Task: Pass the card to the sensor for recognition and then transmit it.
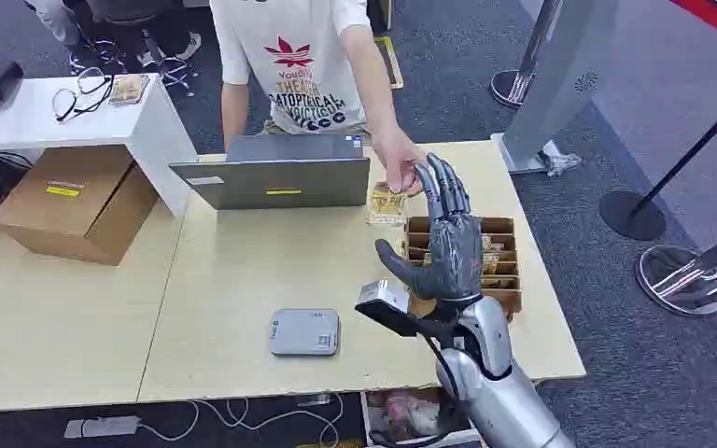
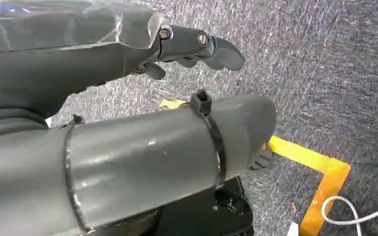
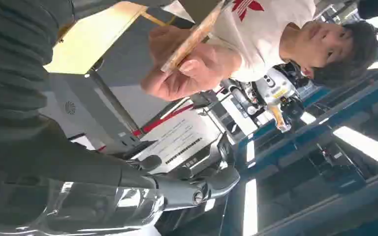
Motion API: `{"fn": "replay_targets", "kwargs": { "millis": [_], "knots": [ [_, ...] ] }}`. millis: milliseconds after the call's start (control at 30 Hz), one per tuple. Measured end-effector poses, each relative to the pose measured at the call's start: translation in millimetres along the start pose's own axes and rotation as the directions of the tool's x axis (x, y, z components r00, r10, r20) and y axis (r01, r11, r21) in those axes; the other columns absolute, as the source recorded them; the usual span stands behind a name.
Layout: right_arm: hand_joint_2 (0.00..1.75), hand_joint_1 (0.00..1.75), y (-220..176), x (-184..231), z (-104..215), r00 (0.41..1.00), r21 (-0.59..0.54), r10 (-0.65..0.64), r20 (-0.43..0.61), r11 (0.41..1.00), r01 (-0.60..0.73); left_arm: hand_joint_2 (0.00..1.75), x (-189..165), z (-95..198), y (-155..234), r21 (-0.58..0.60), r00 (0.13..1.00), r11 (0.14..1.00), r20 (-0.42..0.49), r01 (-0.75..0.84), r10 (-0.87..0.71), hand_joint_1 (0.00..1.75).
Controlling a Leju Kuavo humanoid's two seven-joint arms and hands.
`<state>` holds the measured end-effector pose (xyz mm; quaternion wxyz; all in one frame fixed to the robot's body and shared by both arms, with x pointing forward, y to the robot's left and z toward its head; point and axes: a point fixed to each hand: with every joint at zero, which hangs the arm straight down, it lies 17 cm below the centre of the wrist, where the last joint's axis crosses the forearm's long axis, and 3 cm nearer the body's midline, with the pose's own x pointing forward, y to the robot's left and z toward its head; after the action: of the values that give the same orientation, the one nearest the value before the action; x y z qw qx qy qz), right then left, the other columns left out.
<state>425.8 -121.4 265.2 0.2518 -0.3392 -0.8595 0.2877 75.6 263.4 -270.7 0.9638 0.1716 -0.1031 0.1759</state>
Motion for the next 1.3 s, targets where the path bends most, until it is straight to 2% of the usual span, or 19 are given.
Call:
{"fn": "replay_targets", "kwargs": {
  "millis": [33,67,100,133,233,267,367,600,767,900,967,1100,1200,1300],
  "knots": [
    [1.75,1.27,0.8,-0.6,-0.3,1.0,0.002,0.001,0.0,1.0,-0.001,0.0,-0.1,0.2,-0.5,-0.001,1.0,1.0,0.0,0.0,0.0,0.0],
    [1.75,1.36,1.6,-0.8,-0.5,1.0,0.004,0.002,0.001,1.0,-0.002,0.0,-0.1,0.2,-0.5,-0.001,1.0,1.0,0.0,0.0,0.0,0.0],
    [1.75,1.34,2.3,-1.3,-0.6,1.0,0.004,0.003,0.001,1.0,-0.003,0.0,-0.2,0.2,-0.5,-0.001,1.0,1.0,-0.001,0.0,0.0,0.0],
    [1.75,1.48,2.9,-1.9,-0.7,1.0,0.006,0.005,0.001,1.0,-0.005,0.0,-0.2,0.1,-0.3,-0.001,1.0,1.0,-0.001,0.002,-0.002,0.0],
    [1.75,1.54,5.3,-2.8,0.8,1.0,0.012,0.009,0.002,1.0,-0.009,0.0,-0.9,-0.3,0.7,-0.001,1.0,1.0,-0.001,0.014,-0.014,0.0],
    [1.75,1.68,5.7,-2.3,1.3,1.0,0.014,0.011,0.005,1.0,-0.011,0.0,-1.0,-0.5,1.2,0.0,1.0,1.0,-0.001,0.016,-0.016,0.0],
    [1.75,1.61,6.6,-1.8,2.4,1.0,0.017,0.015,0.009,1.0,-0.015,0.0,-0.7,-1.0,3.1,0.007,1.0,1.0,0.001,0.018,-0.018,0.0],
    [1.75,1.64,6.9,-3.6,6.5,1.0,0.02,0.024,0.006,0.999,-0.025,0.0,-0.7,-1.0,3.7,0.01,1.0,1.0,0.003,0.025,-0.025,0.0],
    [1.75,1.55,8.2,-3.4,9.2,1.0,0.025,0.023,0.003,0.999,-0.023,0.0,-0.7,-1.2,4.7,0.014,1.0,1.0,0.004,0.027,-0.027,0.0],
    [1.75,1.61,8.2,-4.0,12.0,1.0,0.026,0.023,-0.001,0.999,-0.023,0.0,-1.6,-1.2,5.0,0.015,1.0,1.0,-0.001,0.024,-0.024,0.0],
    [1.75,1.71,8.2,-4.7,13.1,1.0,0.027,0.023,-0.004,0.999,-0.023,0.0,-1.9,-1.3,5.2,0.016,1.0,1.0,-0.003,0.022,-0.022,0.0],
    [1.75,1.75,8.1,-5.9,13.4,1.0,0.025,0.015,-0.012,1.0,-0.014,0.0,-3.8,-1.5,5.8,0.017,1.0,1.0,-0.014,0.02,-0.019,0.0],
    [1.75,1.75,10.7,-12.2,14.2,0.996,0.033,-0.062,-0.06,0.997,0.064,0.0,-7.0,-1.6,6.3,0.018,0.999,1.0,-0.033,0.013,-0.012,0.0],
    [1.75,1.75,22.7,-16.0,15.6,0.952,0.071,-0.268,-0.146,0.957,0.28,0.0,-10.5,-2.1,7.2,0.016,0.998,1.0,-0.055,0.008,-0.007,0.0]
  ]
}}
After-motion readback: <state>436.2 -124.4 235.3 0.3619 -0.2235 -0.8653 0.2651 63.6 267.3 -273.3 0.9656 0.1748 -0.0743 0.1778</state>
